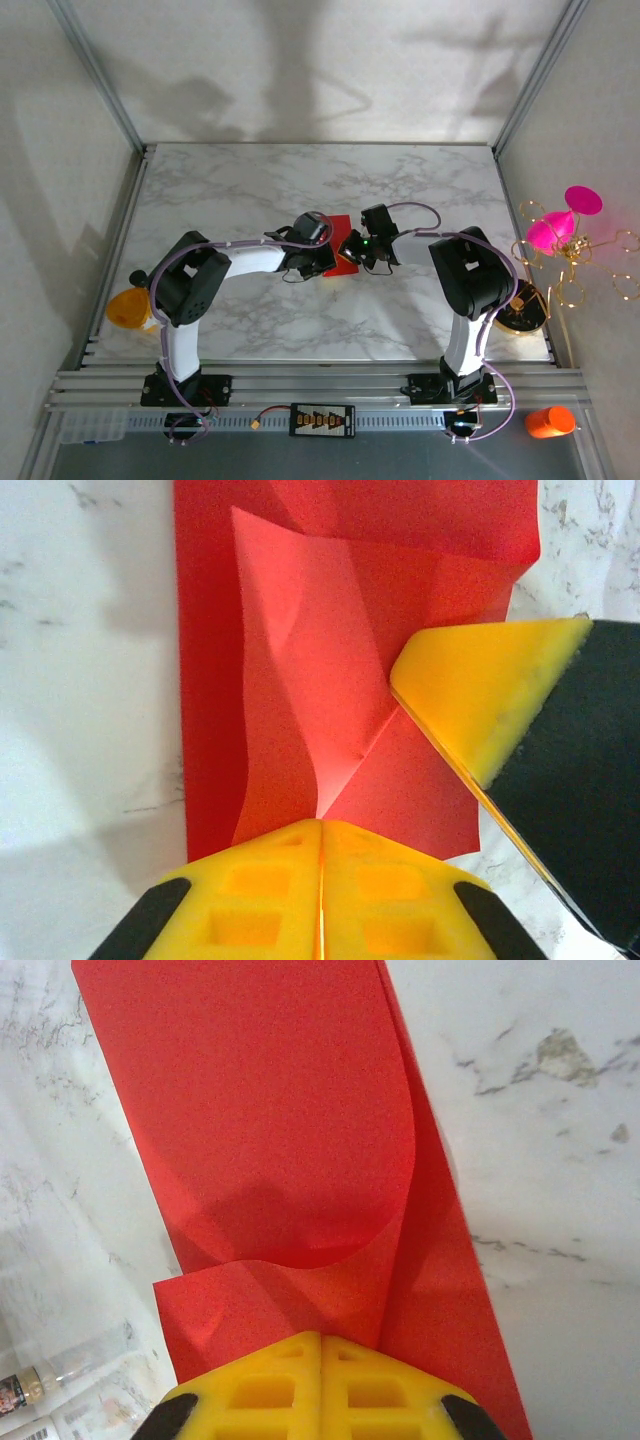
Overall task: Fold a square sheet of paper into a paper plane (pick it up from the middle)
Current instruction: Fold the triangle a second time at the center of the table.
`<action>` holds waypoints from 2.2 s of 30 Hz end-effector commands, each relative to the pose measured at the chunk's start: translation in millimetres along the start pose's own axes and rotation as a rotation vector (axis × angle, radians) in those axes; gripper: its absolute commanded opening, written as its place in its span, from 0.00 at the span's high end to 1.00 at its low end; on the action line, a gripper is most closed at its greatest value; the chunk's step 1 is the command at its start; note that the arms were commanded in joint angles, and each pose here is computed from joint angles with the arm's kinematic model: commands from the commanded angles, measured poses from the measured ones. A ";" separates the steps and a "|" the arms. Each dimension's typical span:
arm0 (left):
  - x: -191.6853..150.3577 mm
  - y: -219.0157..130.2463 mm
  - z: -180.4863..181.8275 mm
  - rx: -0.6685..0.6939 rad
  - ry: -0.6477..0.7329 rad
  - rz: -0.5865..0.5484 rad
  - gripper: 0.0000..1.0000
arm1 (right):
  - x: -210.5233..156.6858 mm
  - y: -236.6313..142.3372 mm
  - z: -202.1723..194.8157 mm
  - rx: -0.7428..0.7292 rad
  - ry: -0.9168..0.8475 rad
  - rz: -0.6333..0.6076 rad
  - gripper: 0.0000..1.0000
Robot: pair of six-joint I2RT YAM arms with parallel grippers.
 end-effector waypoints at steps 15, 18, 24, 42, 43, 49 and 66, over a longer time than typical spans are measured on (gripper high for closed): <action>-2.9 7.7 23.9 0.090 -0.013 0.002 0.92 | -11.6 10.6 -52.2 -0.212 0.079 0.029 0.99; -2.9 7.3 26.6 0.102 -0.014 -0.002 0.92 | -11.8 10.6 -52.1 -0.212 0.079 0.030 0.99; -4.2 8.9 31.0 0.114 -0.019 0.000 0.92 | -12.4 10.7 -52.4 -0.212 0.078 0.031 0.99; -9.7 9.2 36.6 0.133 -0.019 0.025 0.94 | 10.8 -25.2 33.1 0.085 -0.286 -0.011 0.99; -9.5 9.5 36.1 0.131 -0.019 0.026 0.94 | 9.0 -22.7 30.4 0.086 -0.281 0.003 0.99; -9.9 9.0 36.6 0.135 -0.018 0.028 0.95 | 4.9 -15.2 28.4 0.107 -0.280 0.054 0.99; -10.3 1.9 29.3 0.101 0.016 0.046 0.94 | 12.8 10.0 -20.9 -0.135 -0.236 0.069 0.99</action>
Point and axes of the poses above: each hand's point on the last joint's axis, 136 mm out from that joint toward the fingers, its own y axis out along the fingers, its own z axis along the line the jaws close on, x = y × z, the point moved 6 cm from there along -y, back along the fingers, and after that the axes turned 6 degrees about y, right-handed, at the moved point
